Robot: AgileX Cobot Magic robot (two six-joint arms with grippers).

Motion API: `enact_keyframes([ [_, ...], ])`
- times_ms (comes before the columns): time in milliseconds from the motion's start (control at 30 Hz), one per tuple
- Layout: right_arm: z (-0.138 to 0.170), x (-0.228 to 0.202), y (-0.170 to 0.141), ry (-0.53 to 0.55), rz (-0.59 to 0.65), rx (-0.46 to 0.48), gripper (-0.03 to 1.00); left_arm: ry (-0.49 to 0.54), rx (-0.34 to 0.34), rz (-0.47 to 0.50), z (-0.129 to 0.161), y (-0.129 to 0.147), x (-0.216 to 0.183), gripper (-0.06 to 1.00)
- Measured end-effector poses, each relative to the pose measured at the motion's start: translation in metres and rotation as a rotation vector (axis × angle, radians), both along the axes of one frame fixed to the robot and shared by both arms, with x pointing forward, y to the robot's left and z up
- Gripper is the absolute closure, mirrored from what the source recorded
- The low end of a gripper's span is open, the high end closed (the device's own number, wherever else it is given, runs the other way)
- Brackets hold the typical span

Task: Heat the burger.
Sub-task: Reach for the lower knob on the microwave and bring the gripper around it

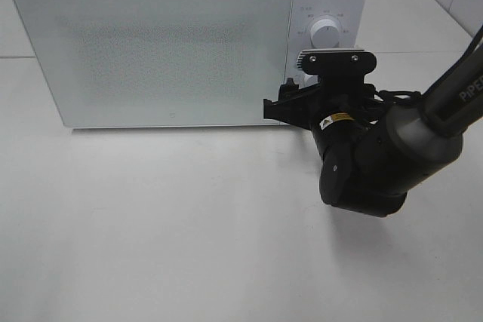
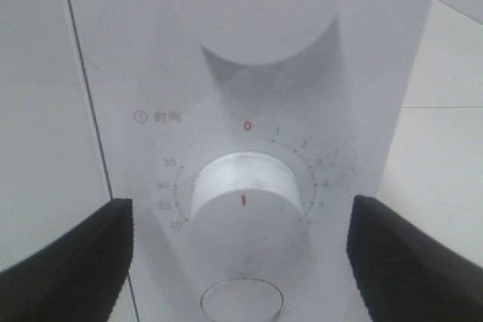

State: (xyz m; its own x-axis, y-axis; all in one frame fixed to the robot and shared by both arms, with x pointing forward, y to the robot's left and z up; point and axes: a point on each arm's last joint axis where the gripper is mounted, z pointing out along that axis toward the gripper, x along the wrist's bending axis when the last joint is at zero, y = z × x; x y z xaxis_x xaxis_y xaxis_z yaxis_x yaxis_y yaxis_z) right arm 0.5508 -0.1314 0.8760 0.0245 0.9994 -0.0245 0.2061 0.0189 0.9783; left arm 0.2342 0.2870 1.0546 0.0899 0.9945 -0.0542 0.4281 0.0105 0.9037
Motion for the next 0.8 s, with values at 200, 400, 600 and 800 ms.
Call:
enact_keyframes([
  [200, 0.0001, 0.0000, 0.0001, -0.001, 0.001, 0.001, 0.21, 0.000, 0.000, 0.000, 0.0000, 0.0000, 0.0000, -0.02],
  [400, 0.0002, 0.0000, 0.0003, -0.002, 0.003, 0.000, 0.21, 0.000, 0.000, 0.000, 0.0000, 0.0000, 0.0000, -0.02],
  [600, 0.0002, 0.0024, -0.0039, -0.002, -0.009, -0.001, 0.21, 0.000, 0.000, 0.000, 0.0000, 0.0000, 0.0000, -0.02],
  [800, 0.0005, 0.0052, -0.0080, -0.005, -0.011, -0.004, 0.21, 0.000, 0.000, 0.000, 0.0000, 0.0000, 0.0000, -0.02],
])
